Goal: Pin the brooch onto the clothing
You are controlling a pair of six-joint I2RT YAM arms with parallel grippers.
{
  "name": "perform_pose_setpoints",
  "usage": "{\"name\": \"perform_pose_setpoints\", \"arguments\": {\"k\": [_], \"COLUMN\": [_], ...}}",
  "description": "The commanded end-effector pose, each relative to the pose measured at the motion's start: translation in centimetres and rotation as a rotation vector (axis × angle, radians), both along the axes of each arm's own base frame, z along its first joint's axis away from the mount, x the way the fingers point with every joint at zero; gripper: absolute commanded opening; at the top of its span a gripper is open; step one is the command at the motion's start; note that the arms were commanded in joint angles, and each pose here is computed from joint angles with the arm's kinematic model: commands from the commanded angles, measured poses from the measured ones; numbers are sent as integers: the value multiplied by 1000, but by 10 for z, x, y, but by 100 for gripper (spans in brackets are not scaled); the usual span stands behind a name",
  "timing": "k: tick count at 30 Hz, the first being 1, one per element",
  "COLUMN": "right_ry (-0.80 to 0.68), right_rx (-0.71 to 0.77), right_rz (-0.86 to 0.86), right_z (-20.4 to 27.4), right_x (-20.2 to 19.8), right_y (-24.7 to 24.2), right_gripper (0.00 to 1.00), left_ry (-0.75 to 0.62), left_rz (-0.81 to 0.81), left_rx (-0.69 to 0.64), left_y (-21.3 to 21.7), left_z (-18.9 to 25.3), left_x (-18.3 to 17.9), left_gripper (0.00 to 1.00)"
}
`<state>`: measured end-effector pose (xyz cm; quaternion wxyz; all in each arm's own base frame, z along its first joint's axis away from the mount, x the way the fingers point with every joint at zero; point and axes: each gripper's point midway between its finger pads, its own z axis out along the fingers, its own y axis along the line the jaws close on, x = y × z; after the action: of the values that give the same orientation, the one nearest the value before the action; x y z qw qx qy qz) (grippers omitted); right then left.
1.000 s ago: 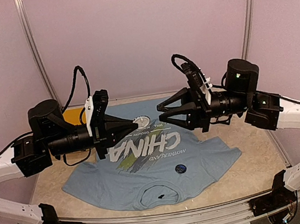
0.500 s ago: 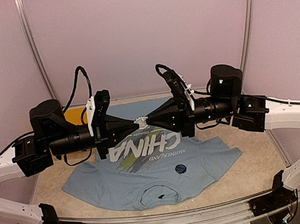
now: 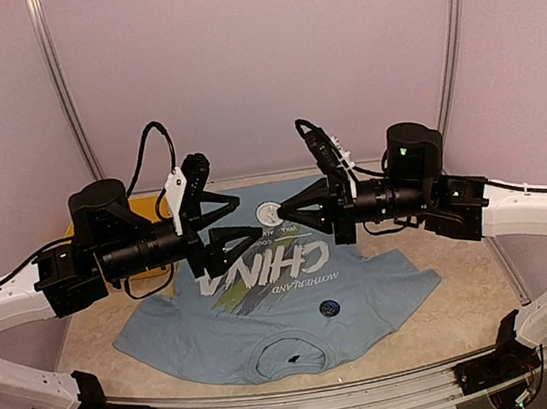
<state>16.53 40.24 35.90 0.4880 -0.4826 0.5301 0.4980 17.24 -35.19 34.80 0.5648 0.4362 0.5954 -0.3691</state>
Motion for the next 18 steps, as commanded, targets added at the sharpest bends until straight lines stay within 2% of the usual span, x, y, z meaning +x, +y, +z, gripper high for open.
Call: {"name": "perform_pose_setpoints", "arguments": {"k": [1,4,8,10,12,18], "right_ry": [227,305,347,360,383,406], "right_rx": [-151,-266,-354,-381,-388,-401], "right_rz": [-430,-558,-561,-563,-555,-545], "right_z": [-84,-150,-206,-224,-236,-253], "right_x": [93,109,107,111,115,123], "right_y": [-51,-76,-81,-83,-85,-87], "right_gripper": [0,0,0,0,0,0], "left_ry": [154,214,191,201,219,181], "left_rz": [396,409,288,228,164,71], "left_rx": [15,180,379,409,452,595], "left_y": [42,35,3,-12,-28,-62], "left_z": [-34,-101,-181,-202,-224,-278], "left_x": [82,89,63,60,58,55], "left_gripper": [79,63,46,39,41,63]}}
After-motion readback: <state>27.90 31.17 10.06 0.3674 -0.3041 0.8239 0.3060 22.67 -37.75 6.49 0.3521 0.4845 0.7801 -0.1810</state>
